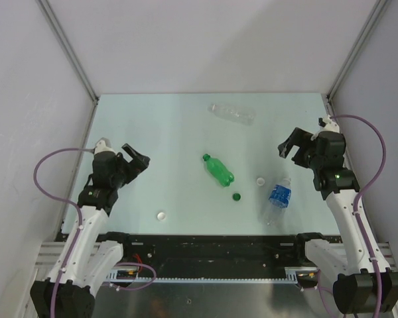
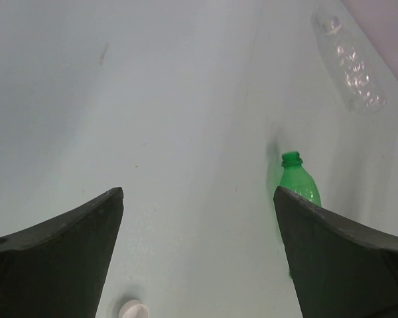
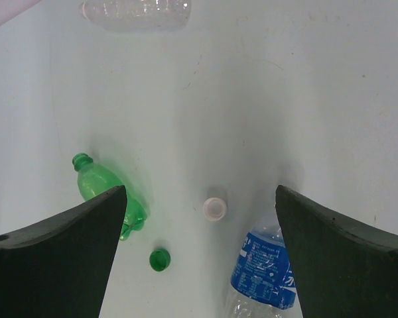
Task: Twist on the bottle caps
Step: Pick up the bottle cap from the center of the board.
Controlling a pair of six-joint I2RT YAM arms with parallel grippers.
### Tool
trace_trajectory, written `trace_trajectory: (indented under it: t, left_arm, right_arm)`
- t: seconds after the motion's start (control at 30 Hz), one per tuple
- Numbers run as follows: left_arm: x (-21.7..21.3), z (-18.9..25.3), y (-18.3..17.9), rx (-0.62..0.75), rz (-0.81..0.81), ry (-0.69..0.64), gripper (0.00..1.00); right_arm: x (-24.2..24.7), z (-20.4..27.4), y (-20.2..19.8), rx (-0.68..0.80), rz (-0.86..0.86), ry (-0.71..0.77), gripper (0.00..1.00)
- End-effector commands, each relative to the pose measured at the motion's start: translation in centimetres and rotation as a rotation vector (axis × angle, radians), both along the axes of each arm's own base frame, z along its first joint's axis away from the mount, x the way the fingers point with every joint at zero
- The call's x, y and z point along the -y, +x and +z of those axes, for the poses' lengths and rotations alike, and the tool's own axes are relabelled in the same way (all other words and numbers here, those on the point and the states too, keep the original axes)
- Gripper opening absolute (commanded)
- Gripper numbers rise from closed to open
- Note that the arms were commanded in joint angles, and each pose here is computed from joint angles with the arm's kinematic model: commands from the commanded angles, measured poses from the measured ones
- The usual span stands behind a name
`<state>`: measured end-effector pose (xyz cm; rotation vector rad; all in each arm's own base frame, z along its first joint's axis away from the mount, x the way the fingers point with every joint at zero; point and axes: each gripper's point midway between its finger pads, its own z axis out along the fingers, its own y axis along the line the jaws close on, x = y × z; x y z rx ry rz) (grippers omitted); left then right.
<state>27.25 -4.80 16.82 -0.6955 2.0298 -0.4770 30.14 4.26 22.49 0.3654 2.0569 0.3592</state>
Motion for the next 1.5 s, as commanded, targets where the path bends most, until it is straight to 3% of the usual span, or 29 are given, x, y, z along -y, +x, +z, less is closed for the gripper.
trace_trajectory:
  t: [0.0, 0.17, 0.37, 0.6, 0.93, 1.17, 1.47]
  left_arm:
    - [4.3, 1.7, 0.4, 0.01, -0.167, -0.008, 0.99]
    - [12.3, -0.3, 0.4, -0.096, -0.401, 0.088, 1.0]
    - [23.7, -2.8, -2.3, -0.191, -0.746, 0.173, 1.0]
    - [31.5, -5.1, -4.7, -0.27, -0.926, 0.168, 0.96]
    - [34.7, -9.6, -6.2, -0.383, -0.994, 0.188, 0.72]
    - [35.0, -11.5, -5.3, -0.419, -0.907, 0.203, 0.56]
    - [35.0, -13.5, -4.4, -0.458, -0.807, 0.207, 0.47]
  right_arm:
    - [-0.5, 0.6, 0.1, 0.028, 0.033, 0.001, 0.99]
    - [-0.8, 0.4, 0.0, 0.02, 0.044, 0.008, 0.99]
    - [-0.3, -0.1, -0.2, 0.007, 0.02, -0.001, 0.99]
    - [-0.4, -0.3, -0.1, 0.005, 0.024, -0.003, 0.99]
    - [-0.3, -0.7, 0.1, -0.008, 0.019, -0.006, 0.99]
    - [-0.2, -0.8, 0.1, -0.014, 0.014, -0.007, 0.99]
    - [0.2, -0.7, 0.0, -0.012, -0.008, -0.016, 0.99]
